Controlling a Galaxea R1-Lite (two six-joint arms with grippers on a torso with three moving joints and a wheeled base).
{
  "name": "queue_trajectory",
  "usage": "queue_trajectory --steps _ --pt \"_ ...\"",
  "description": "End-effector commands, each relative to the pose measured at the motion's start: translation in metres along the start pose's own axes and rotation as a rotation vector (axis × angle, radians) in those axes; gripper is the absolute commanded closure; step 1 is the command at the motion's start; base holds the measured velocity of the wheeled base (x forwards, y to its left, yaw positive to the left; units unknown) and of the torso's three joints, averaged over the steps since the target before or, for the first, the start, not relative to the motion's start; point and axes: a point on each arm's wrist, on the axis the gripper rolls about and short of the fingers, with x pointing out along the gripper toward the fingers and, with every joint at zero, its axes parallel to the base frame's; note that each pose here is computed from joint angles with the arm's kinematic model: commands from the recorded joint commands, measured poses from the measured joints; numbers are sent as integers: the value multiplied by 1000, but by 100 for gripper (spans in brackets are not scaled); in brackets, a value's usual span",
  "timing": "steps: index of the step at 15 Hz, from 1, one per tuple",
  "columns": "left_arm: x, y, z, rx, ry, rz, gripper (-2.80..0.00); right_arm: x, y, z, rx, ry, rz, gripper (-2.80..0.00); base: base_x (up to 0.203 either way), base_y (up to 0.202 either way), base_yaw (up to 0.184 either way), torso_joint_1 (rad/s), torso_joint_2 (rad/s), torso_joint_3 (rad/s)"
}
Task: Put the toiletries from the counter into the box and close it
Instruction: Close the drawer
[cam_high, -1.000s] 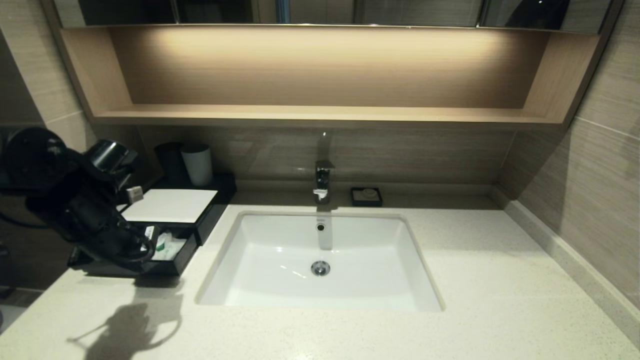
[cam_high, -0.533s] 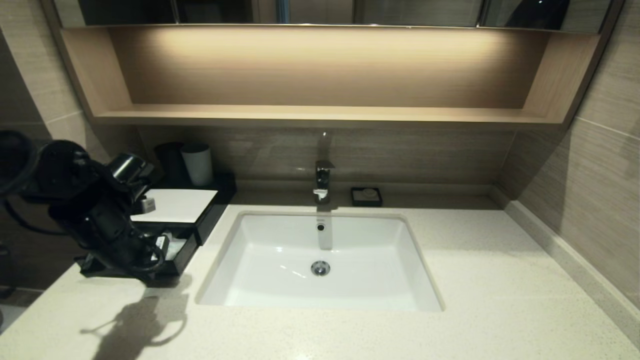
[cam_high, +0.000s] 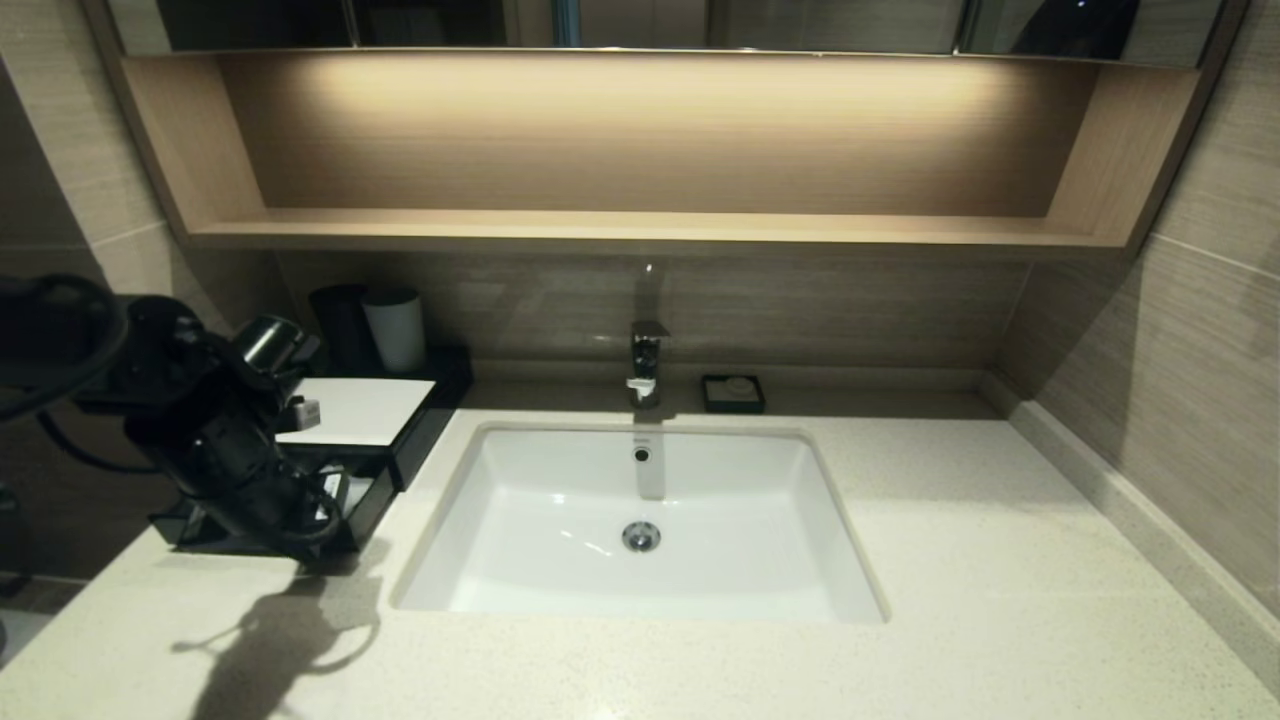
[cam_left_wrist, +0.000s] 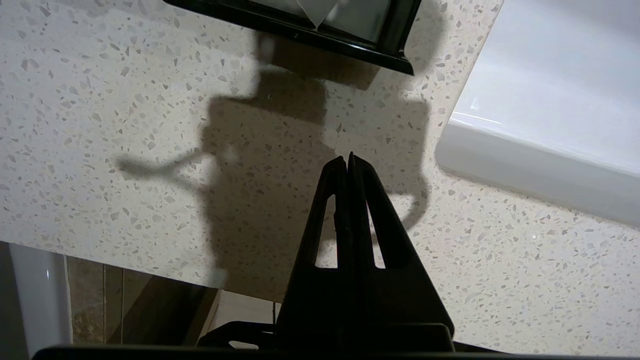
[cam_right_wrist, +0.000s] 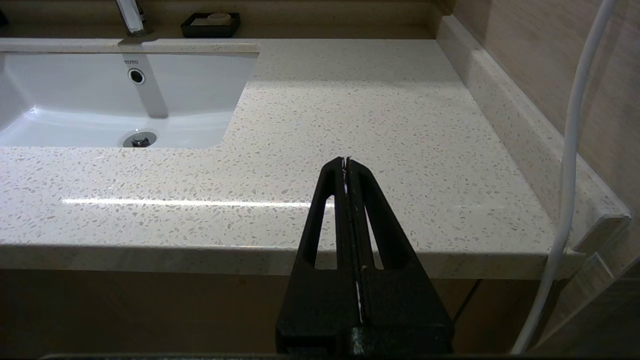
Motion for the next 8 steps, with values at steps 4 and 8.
queue_trajectory --steps 4,8 --pt "8 0 7 -8 7 6 0 0 0 0 0 1 0 0 0 0 0 0 0 0" --pt "13 0 11 -12 -2 8 0 0 0 0 0 1 0 0 0 0 0 0 0 0"
